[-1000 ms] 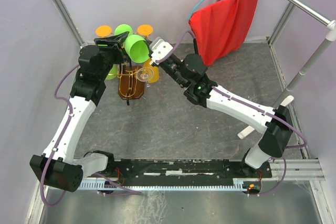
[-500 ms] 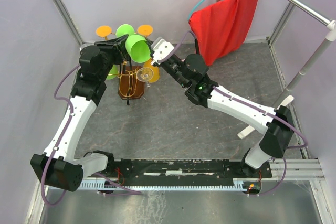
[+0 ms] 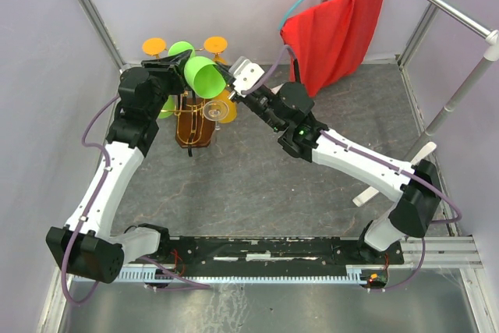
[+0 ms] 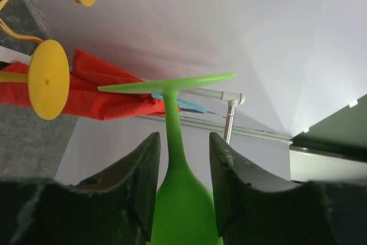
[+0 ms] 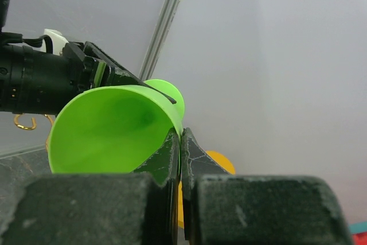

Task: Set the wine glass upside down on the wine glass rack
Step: Turn the wine glass upside down at the wine rack.

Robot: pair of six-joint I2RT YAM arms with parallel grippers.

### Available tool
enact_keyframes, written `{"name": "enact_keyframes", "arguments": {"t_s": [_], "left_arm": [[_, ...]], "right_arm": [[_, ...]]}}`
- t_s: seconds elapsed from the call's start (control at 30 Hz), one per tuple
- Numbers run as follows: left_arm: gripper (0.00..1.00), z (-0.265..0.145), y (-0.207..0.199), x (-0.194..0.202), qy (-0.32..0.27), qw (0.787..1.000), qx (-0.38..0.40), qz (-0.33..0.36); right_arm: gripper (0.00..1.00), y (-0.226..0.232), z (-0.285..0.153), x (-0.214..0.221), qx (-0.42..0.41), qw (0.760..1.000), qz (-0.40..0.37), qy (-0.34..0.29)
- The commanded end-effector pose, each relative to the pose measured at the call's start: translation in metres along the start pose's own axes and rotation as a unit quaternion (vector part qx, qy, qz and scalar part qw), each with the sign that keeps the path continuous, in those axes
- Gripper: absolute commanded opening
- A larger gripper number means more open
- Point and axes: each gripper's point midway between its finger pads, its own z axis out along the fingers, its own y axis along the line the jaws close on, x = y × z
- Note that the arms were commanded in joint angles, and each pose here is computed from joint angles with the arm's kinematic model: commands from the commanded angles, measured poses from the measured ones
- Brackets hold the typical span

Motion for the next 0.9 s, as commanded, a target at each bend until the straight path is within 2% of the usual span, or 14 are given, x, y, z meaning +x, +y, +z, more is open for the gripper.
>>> {"name": "enact_keyframes", "arguments": {"t_s": [0.0, 0.23, 0.37, 0.47, 0.63, 0.7, 0.87], "left_arm": [[0.46, -0.001, -0.016, 0.015, 0.035, 0.999, 0.030, -0.021], [0.31, -0.001, -0.020, 0.015, 0.036, 0.998, 0.038, -0.019], [0.18, 0.000, -0.023, 0.016, 0.036, 0.998, 0.042, 0.000], [0.14, 0.004, -0.025, 0.019, 0.042, 0.998, 0.045, 0.025], [0.07, 0.013, -0.030, 0.028, 0.066, 0.994, 0.066, 0.062], [0.03, 0.015, -0.035, 0.029, 0.070, 0.990, 0.081, 0.090], [0.03, 0.022, -0.046, 0.026, 0.060, 0.982, 0.097, 0.148]], "right_arm": [[0.01, 0.003, -0.005, -0.042, -0.022, 0.997, 0.032, -0.063], [0.01, 0.001, -0.003, -0.031, -0.016, 0.999, 0.015, -0.041], [0.01, 0.001, -0.001, -0.023, -0.013, 1.000, 0.009, -0.024], [0.01, 0.003, 0.001, -0.020, -0.016, 1.000, 0.005, -0.015], [0.16, 0.002, -0.001, -0.016, -0.014, 1.000, 0.001, -0.005], [0.19, -0.001, -0.005, -0.014, -0.010, 1.000, -0.007, 0.005], [0.25, -0.007, -0.018, -0.006, 0.002, 0.999, -0.019, 0.028]]}}
